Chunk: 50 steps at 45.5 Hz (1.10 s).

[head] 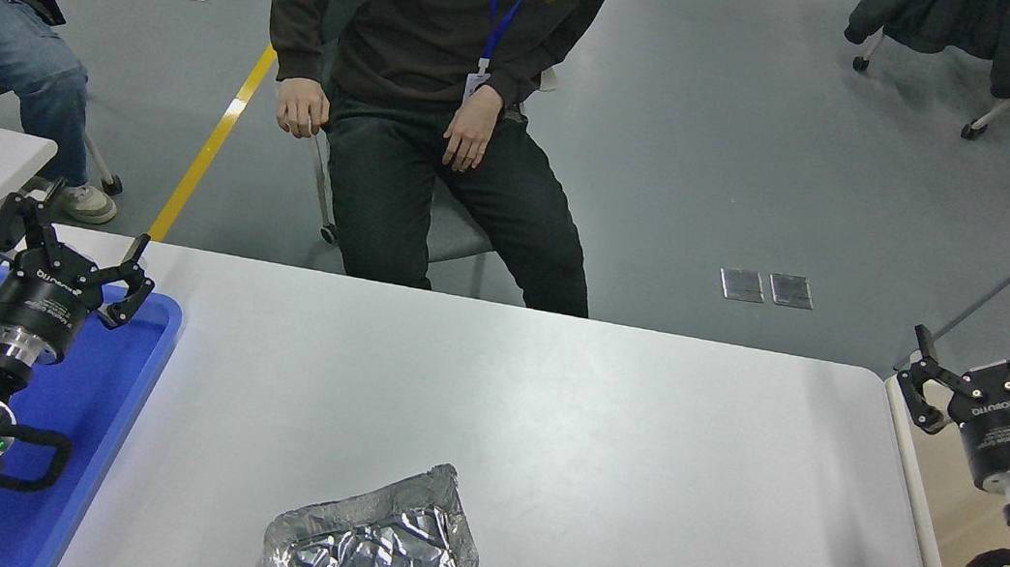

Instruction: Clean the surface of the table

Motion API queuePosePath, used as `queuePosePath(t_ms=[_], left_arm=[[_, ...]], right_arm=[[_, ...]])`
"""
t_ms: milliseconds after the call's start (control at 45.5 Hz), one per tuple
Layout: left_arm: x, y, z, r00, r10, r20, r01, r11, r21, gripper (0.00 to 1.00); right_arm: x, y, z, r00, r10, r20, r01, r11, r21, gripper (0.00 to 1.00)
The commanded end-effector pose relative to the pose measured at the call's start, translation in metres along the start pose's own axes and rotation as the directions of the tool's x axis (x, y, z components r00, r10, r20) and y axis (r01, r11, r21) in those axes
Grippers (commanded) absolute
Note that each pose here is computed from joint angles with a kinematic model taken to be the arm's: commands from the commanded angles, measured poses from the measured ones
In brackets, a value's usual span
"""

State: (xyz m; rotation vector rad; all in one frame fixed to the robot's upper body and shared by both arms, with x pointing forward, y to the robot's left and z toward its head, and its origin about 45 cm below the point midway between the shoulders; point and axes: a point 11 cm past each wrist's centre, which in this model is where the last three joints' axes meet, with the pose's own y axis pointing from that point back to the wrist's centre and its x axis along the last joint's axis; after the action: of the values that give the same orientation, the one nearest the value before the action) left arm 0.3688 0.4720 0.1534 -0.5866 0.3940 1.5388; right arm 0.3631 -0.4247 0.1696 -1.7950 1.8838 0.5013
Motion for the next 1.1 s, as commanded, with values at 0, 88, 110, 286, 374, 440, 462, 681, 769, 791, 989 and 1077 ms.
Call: queuePosePath(t_ms=[0, 88, 110, 286, 374, 440, 462, 681, 769, 791, 989, 1077], left_arm=[[0.0, 0.0, 0.0, 1.0, 0.0, 0.0, 0.0, 1.0, 0.001, 1.0], [0.0, 0.0, 0.0, 1.0, -0.001, -0.001, 0.001, 1.0, 0.0, 1.0], [0.0, 0.0, 0.0, 1.0, 0.0, 0.0, 0.0, 1.0, -0.001, 1.0], [0.0, 0.0, 0.0, 1.0, 0.0, 0.0, 0.0, 1.0, 0.001, 1.0], [0.0, 0.0, 0.0, 1.0, 0.0, 0.0, 0.0, 1.0, -0.001, 1.0], [0.0, 0.0, 0.0, 1.0, 0.0, 0.0, 0.0, 1.0, -0.001, 1.0], [0.0, 0.0, 0.0, 1.0, -0.001, -0.001, 0.001, 1.0, 0.001, 1.0], [0.0, 0.0, 0.001, 1.0, 0.001, 0.002, -0.001, 1.0, 0.0, 1.0], [0.001, 0.001, 0.0, 1.0, 0.002, 0.002, -0.002, 1.0, 0.003, 1.0], [0.001, 0.001, -0.001, 1.0, 0.001, 0.001, -0.001, 1.0, 0.002, 1.0], [0.001, 0.001, 0.0, 1.0, 0.002, 0.002, -0.002, 1.0, 0.001, 1.0], [0.001, 0.001, 0.0, 1.0, 0.002, 0.002, -0.002, 1.0, 0.001, 1.0]], right_arm=[[-0.006, 0.003, 0.015, 1.0, 0.005, -0.001, -0.005, 1.0, 0.002, 0.99], [-0.01, 0.008, 0.018, 1.0, -0.015, 0.003, 0.015, 1.0, -0.007, 0.99], [-0.012, 0.009, 0.019, 1.0, -0.023, 0.004, 0.023, 1.0, -0.008, 0.99], [-0.034, 0.006, 0.021, 0.995, -0.095, -0.011, 0.095, 0.995, -0.031, 0.99], [-0.038, 0.004, 0.022, 0.992, -0.118, -0.052, 0.114, 0.991, -0.073, 0.99], [-0.047, 0.003, 0.023, 0.982, -0.157, -0.102, 0.144, 0.982, -0.119, 0.99], [-0.05, 0.004, 0.024, 0.978, -0.171, -0.12, 0.154, 0.978, -0.137, 0.99], [-0.096, 0.004, 0.038, 0.875, -0.414, -0.252, 0.326, 0.887, -0.327, 0.99], [-0.109, 0.005, 0.031, 0.841, -0.471, -0.267, 0.374, 0.862, -0.342, 0.99], [-0.111, 0.003, 0.03, 0.836, -0.479, -0.269, 0.381, 0.858, -0.344, 0.99], [-0.133, -0.011, 0.015, 0.785, -0.543, -0.298, 0.443, 0.828, -0.343, 0.99], [-0.142, -0.013, 0.015, 0.781, -0.556, -0.284, 0.473, 0.825, -0.31, 0.99]])
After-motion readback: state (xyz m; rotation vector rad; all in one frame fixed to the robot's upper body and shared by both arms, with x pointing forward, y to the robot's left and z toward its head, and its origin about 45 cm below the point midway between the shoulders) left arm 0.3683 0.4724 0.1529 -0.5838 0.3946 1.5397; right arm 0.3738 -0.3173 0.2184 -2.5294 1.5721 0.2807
